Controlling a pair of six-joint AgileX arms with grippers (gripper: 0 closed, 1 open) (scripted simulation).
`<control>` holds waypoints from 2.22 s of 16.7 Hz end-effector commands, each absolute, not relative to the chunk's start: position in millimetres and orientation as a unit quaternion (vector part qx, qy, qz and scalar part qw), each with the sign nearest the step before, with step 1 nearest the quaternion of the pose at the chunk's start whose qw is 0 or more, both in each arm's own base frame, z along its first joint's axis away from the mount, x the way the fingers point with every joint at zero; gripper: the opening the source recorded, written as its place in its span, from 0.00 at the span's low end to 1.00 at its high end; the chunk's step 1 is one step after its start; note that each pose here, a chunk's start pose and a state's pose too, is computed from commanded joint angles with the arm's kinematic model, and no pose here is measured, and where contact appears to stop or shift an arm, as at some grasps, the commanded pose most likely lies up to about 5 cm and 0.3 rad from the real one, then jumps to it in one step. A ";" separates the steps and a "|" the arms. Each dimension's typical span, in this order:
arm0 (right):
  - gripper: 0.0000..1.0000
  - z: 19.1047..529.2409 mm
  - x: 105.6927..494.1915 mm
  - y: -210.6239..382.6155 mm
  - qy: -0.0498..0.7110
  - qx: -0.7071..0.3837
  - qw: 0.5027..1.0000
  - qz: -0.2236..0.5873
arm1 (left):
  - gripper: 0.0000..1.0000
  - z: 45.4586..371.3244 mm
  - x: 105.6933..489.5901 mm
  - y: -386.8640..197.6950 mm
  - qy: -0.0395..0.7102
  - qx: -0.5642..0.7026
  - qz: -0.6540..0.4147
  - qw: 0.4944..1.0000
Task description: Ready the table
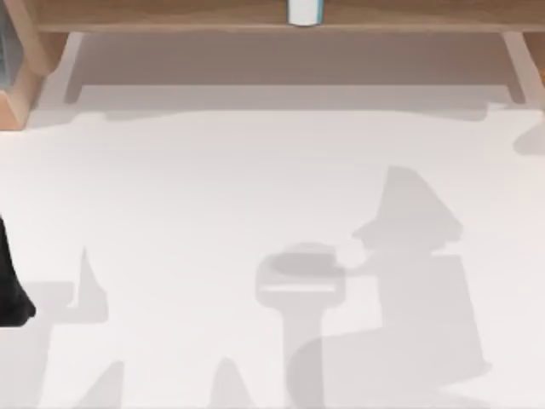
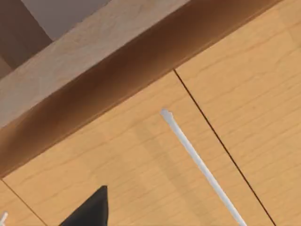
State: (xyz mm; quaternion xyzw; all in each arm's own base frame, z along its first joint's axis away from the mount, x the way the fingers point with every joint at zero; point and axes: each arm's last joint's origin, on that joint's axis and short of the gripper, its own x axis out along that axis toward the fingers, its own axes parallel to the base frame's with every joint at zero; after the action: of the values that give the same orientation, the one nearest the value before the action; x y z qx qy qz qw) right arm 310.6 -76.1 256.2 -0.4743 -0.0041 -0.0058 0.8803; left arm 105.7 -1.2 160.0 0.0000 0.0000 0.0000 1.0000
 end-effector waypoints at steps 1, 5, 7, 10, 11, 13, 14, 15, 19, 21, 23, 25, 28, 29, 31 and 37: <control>1.00 268.7 286.1 -64.3 -0.013 -0.443 0.896 -0.011 | 1.00 160.0 105.7 -1.2 0.000 0.000 0.000 1.000; 1.00 277.6 188.8 -27.2 -0.046 -0.304 0.951 -0.021 | 1.00 160.0 105.7 -1.2 0.000 0.000 0.000 1.000; 1.00 260.3 152.1 -16.3 -0.053 -0.230 0.971 -0.019 | 1.00 160.0 105.7 -1.2 0.000 0.000 0.000 1.000; 1.00 221.5 120.0 -7.5 -0.044 -0.128 0.991 -0.010 | 1.00 160.0 105.7 -1.2 0.000 0.000 0.000 1.000; 1.00 208.2 114.4 -5.7 -0.037 -0.098 0.994 -0.007 | 1.00 160.0 105.7 -1.2 0.000 0.000 0.000 1.000; 1.00 184.5 108.3 -3.3 -0.021 -0.048 0.999 -0.003 | 1.00 160.0 105.7 -1.2 0.000 0.000 0.000 1.000; 1.00 174.9 106.9 -2.4 -0.014 -0.029 0.999 -0.002 | 1.00 160.0 105.7 -1.2 0.000 0.000 0.000 1.000; 1.00 167.4 106.2 -1.8 -0.007 -0.014 1.000 -0.001 | 1.00 160.0 105.7 -1.2 0.000 0.000 0.000 1.000; 1.00 160.0 105.7 -1.2 0.000 0.000 1.000 0.000 | 1.00 160.0 105.7 -1.2 0.000 0.000 0.000 1.000; 1.00 160.0 105.7 -1.2 0.000 0.000 1.000 0.000 | 1.00 160.0 105.7 -1.2 0.000 0.000 0.000 1.000; 1.00 160.0 105.7 -1.2 0.000 0.000 1.000 0.000 | 1.00 163.1 105.7 -1.6 -0.002 0.000 0.000 1.000; 1.00 160.0 105.7 -1.2 0.000 0.000 1.000 0.000 | 1.00 178.5 106.2 -3.3 -0.014 -0.002 -0.002 1.000; 1.00 160.0 105.7 -1.2 0.000 0.000 1.000 0.000 | 1.00 218.4 112.7 -8.3 -0.034 -0.006 -0.004 0.999; 1.00 160.0 105.7 -1.2 0.000 0.000 1.000 0.000 | 1.00 234.2 118.1 -10.9 -0.038 -0.007 -0.005 0.999; 1.00 160.0 105.7 -1.2 0.000 0.000 1.000 0.000 | 1.00 266.5 136.4 -18.7 -0.042 -0.011 -0.005 0.999; 1.00 160.0 105.7 -1.2 0.000 0.000 1.000 0.000 | 1.00 329.0 248.9 -83.0 -0.026 -0.013 -0.006 1.000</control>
State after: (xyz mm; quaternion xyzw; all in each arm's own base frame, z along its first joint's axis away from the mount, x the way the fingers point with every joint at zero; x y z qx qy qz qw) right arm 105.7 -1.2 160.0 0.0000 0.0000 0.0000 1.0000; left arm 248.9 -83.0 329.0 -0.0133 -0.0265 -0.0065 0.9995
